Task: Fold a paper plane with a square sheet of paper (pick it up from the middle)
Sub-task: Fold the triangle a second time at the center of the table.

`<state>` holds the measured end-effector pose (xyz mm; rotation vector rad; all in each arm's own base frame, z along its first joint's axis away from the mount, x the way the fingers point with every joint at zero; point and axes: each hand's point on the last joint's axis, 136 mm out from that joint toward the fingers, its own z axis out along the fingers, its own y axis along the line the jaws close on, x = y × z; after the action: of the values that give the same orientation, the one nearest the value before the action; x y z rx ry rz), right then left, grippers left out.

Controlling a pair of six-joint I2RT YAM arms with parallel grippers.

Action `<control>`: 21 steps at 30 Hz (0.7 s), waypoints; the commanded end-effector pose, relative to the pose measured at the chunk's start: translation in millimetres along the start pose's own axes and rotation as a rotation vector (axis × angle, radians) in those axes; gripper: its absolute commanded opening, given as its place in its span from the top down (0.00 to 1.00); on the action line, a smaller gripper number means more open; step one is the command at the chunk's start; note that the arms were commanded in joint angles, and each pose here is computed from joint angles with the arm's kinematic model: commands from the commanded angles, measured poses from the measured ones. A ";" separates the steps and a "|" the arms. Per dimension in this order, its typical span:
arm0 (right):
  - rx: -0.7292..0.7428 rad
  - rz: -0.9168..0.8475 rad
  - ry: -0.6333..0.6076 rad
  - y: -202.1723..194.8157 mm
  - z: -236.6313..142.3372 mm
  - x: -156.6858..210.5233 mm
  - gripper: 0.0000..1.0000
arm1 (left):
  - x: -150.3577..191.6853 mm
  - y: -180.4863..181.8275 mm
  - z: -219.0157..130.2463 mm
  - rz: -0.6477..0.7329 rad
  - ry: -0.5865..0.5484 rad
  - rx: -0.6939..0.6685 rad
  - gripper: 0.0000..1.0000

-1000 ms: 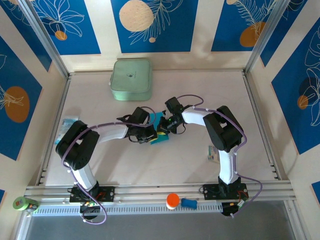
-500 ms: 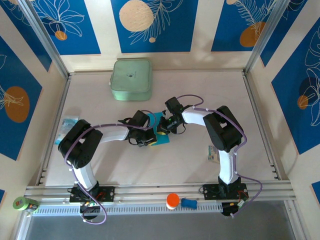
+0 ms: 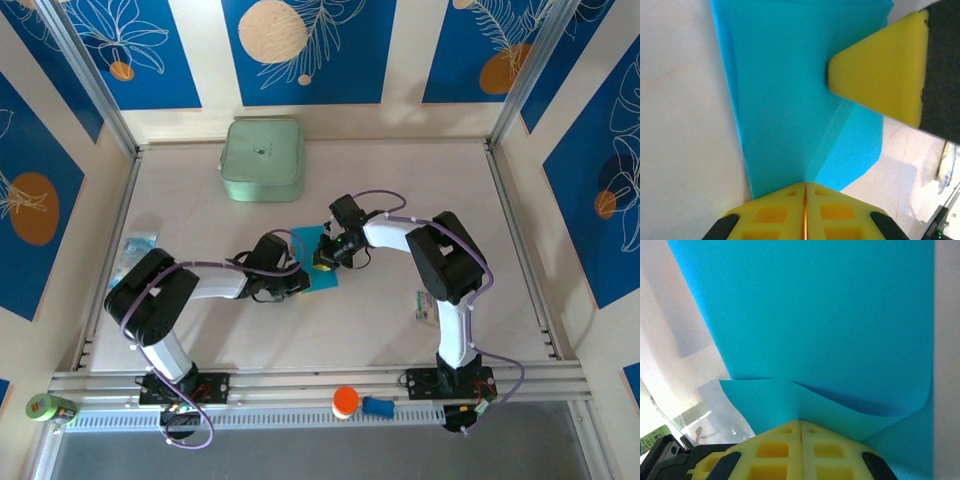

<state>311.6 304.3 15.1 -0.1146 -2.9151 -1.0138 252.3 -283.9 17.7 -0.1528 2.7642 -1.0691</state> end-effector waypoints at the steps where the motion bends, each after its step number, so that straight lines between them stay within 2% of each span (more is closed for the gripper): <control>1: 0.173 0.096 0.044 -54.6 15.9 14.6 1.00 | 43.2 37.4 -11.0 -0.014 0.137 -0.142 0.90; 6: 0.171 0.096 0.044 -54.4 16.0 14.8 1.00 | 19.1 9.6 -35.3 0.078 0.049 -0.136 0.90; 11: 0.166 0.103 0.048 -53.8 17.8 15.1 1.00 | -8.0 -15.3 -32.1 0.061 -0.040 -0.077 0.90; 15: 0.162 0.100 0.047 -52.7 17.5 14.8 1.00 | -18.9 -20.4 -16.4 0.030 -0.036 -0.078 0.92; 21: 0.141 0.098 0.048 -46.4 16.7 12.9 1.00 | -16.8 -11.4 -1.5 -0.006 0.001 -0.103 0.93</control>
<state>311.1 305.0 15.0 -0.1178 -2.9082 -1.0181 268.8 -284.6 30.8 -0.1598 2.8052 -0.9334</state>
